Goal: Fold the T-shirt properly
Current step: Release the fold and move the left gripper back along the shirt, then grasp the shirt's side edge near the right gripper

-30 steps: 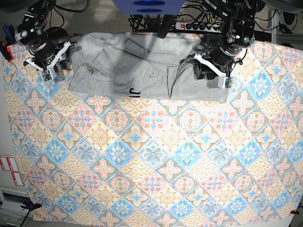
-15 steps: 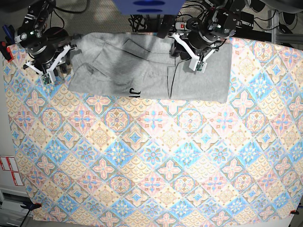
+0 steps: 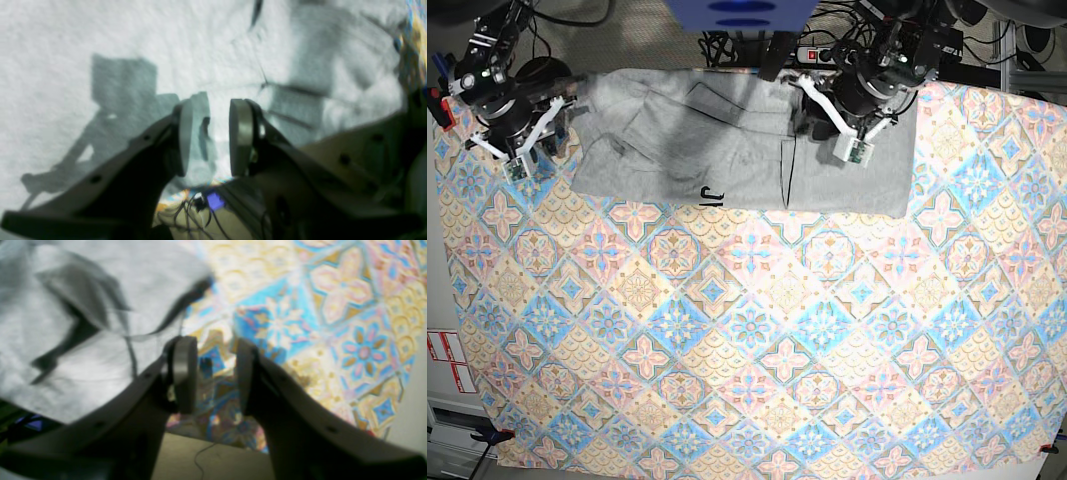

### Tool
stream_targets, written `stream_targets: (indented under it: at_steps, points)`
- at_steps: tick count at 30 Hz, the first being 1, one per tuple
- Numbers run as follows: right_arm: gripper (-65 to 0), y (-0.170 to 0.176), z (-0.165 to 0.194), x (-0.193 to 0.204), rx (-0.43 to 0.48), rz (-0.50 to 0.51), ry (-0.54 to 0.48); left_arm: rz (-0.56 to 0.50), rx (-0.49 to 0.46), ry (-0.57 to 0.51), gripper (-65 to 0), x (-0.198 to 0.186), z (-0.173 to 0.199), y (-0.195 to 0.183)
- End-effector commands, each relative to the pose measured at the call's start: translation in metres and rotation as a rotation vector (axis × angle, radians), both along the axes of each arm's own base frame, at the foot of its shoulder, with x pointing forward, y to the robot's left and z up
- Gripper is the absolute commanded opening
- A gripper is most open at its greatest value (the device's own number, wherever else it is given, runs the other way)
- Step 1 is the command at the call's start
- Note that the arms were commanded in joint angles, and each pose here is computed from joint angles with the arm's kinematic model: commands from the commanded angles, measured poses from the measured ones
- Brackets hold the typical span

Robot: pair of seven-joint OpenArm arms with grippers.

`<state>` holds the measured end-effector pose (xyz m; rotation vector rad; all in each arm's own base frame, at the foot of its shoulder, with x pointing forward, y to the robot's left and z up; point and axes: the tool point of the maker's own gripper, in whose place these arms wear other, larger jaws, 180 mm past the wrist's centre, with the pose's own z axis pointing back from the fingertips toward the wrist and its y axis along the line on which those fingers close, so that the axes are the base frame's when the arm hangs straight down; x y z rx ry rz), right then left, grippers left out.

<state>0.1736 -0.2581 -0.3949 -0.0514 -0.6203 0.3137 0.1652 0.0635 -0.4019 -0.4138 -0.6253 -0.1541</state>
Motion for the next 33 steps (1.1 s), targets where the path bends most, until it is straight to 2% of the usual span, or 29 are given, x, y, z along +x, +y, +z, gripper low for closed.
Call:
stream_targets:
  at_steps: [1, 3, 5, 7, 12, 15, 19, 23, 25, 29, 31, 33]
  points:
    - [-45.0, -0.003, 0.004, 0.002, -0.007, 0.011, -0.015, 0.020, 0.007, -0.043, -48.3, 0.010, 0.009, 0.008]
    - [-45.0, -0.009, -0.002, -0.003, -0.014, 0.006, 0.018, 0.059, 0.029, -0.058, -50.7, 0.018, 0.010, 0.023]
    - [-45.0, -0.015, -0.014, -0.013, -0.015, -0.009, 0.080, 0.096, 0.051, -0.073, -56.7, 0.025, 0.012, 0.039]
    - [-45.0, -0.016, -0.016, -0.010, -0.013, -0.018, 0.089, 0.126, 0.072, -0.085, -64.6, 0.030, 0.014, 0.052]
    - [-43.6, -0.001, -0.022, -0.007, 0.001, 0.024, 0.120, 0.191, 0.105, -0.101, -65.0, 0.037, 0.018, 0.078]
    - [-37.9, 0.015, -0.027, -0.006, 0.019, 0.069, 0.131, 0.205, 0.114, -0.085, -65.0, 0.032, 0.014, 0.084]
    - [-26.9, 0.029, -0.029, -0.002, 0.037, 0.107, 0.130, 0.209, 0.119, -0.068, -65.0, 0.029, 0.008, 0.086]
    - [-25.4, 0.032, -0.022, 0.019, 0.045, 0.110, 0.085, 0.212, 0.123, -0.051, -65.0, 0.026, 0.002, 0.088]
    - [-25.4, 0.038, -0.026, 0.020, 0.109, 0.096, 0.083, 0.213, 0.124, -0.048, -65.0, 0.026, 0.001, 0.089]
    - [-25.4, 0.054, -0.038, 0.022, 0.296, 0.043, 0.098, 0.213, 0.124, -0.048, -65.0, 0.026, 0.001, 0.089]
    - [-25.4, 0.058, -0.041, 0.023, 0.356, 0.022, 0.103, 0.213, 0.125, -0.049, -65.0, 0.026, 0.001, 0.089]
    - [-25.4, 0.059, -0.042, 0.022, 0.369, 0.017, 0.105, 0.212, 0.127, -0.049, -65.0, 0.026, 0.001, 0.089]
